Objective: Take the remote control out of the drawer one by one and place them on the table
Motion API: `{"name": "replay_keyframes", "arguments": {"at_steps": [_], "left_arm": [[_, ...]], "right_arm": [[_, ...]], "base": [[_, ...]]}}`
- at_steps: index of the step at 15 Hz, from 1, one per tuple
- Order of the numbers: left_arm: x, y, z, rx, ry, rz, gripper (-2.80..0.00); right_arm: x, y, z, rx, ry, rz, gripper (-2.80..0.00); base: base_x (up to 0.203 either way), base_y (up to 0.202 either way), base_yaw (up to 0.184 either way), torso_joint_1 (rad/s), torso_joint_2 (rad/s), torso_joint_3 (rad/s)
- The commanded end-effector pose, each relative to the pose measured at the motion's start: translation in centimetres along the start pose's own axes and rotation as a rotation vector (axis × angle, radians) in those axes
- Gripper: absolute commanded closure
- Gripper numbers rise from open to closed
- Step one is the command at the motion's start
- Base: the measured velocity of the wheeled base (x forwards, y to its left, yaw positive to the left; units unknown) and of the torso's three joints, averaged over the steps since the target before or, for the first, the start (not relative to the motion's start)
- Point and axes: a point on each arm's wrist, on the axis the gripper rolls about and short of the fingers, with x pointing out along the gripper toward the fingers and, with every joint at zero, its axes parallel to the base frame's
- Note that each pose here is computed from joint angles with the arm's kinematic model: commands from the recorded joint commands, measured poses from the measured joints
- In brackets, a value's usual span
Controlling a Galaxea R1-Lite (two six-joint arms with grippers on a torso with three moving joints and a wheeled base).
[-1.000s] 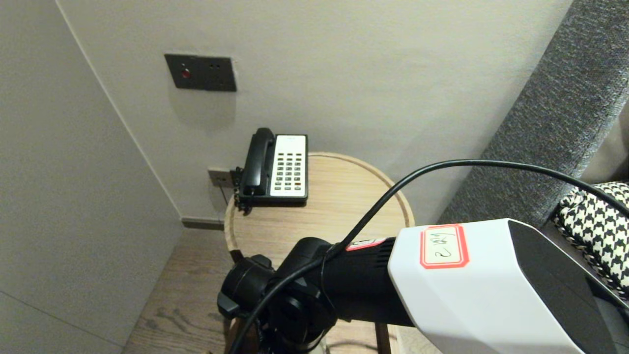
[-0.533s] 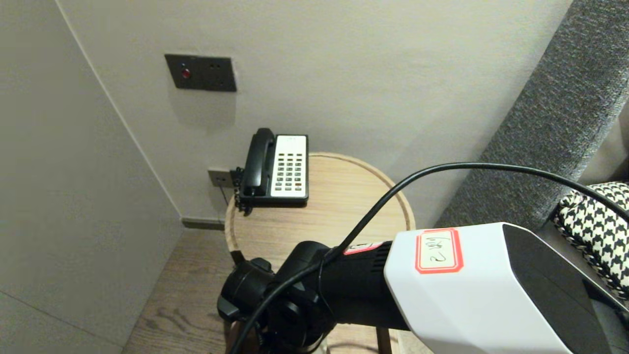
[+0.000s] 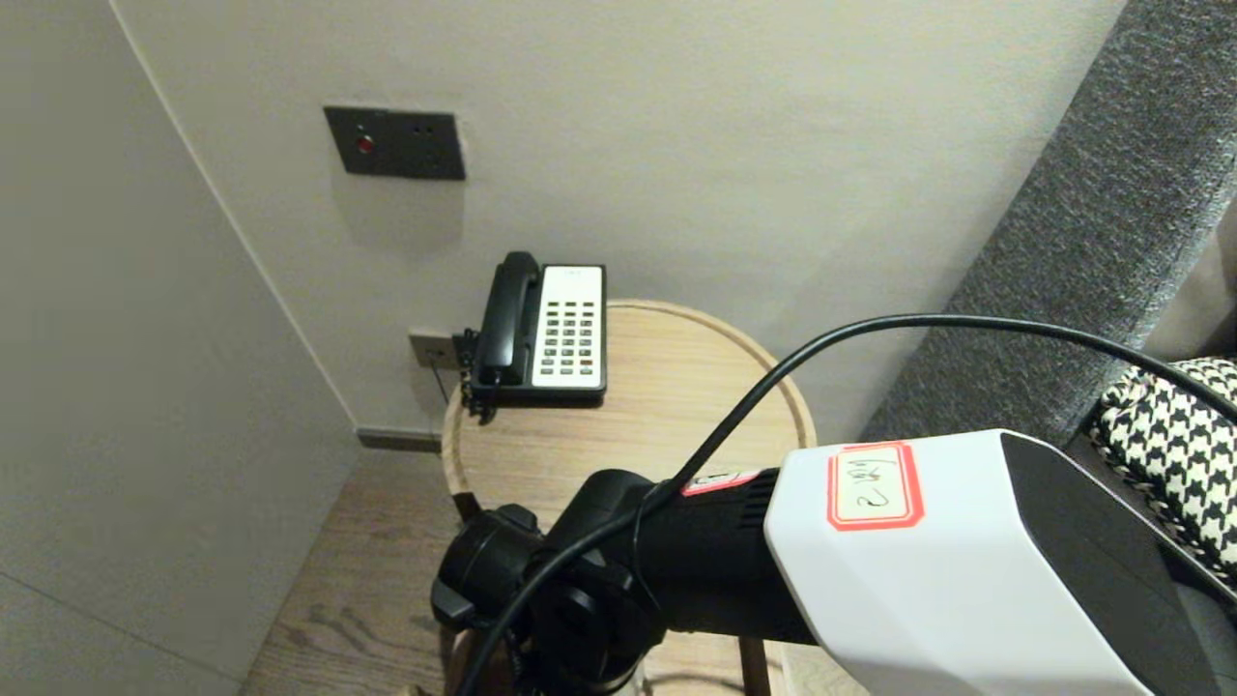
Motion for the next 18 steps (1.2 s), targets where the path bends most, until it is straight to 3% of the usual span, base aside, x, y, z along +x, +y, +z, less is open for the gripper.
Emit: {"name": "replay_keyframes", "arguments": {"at_steps": [1, 18], "left_arm": [[0.0, 0.0, 0.0, 0.000, 0.000, 0.001, 0.00], [0.0, 0.0, 0.0, 0.001, 0.000, 0.001, 0.00]], "right_arm": [[-0.6, -0.1, -0.2, 0.003, 0.000, 0.000, 0.00], [-4.0, 0.7, -1.5, -0.003, -0.043, 0.012, 0.00]], "base": [[0.000, 0.000, 0.000, 0.000, 0.00, 0.000], [0.000, 0.000, 0.000, 0.000, 0.00, 0.000]]}}
